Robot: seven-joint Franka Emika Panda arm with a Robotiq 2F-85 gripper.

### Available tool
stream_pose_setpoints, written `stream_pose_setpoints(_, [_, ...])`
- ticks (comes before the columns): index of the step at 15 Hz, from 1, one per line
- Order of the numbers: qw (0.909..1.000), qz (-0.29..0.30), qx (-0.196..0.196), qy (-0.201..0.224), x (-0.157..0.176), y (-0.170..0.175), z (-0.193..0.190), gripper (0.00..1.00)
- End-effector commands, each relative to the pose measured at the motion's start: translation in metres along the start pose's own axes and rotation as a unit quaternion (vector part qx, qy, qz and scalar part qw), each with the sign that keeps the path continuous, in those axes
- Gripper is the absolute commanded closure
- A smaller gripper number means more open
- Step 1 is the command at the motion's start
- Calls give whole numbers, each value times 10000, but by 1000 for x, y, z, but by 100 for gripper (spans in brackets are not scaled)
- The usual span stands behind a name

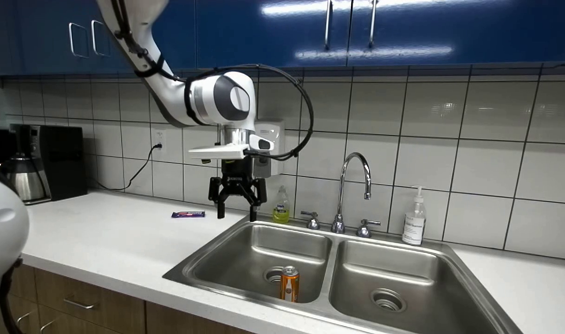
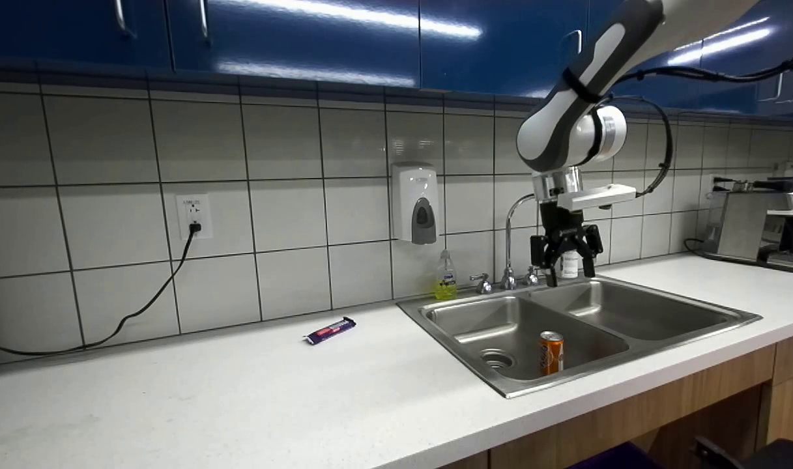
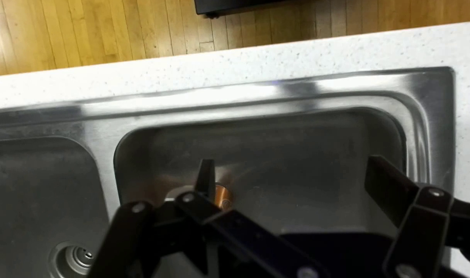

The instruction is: Take the orange can out of the sink.

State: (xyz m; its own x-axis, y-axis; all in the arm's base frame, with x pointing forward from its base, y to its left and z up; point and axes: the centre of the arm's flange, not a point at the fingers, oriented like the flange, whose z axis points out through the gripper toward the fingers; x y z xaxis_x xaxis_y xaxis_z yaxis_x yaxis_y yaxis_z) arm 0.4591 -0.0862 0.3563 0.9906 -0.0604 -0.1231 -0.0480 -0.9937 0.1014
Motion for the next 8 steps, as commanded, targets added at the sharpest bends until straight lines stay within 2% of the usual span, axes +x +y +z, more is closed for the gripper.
stream_pose_setpoints(1, [9998,-103,-165,21,47,20,27,0])
stream_pose_setpoints(8, [9995,-13,-288,139,113,58,76,0])
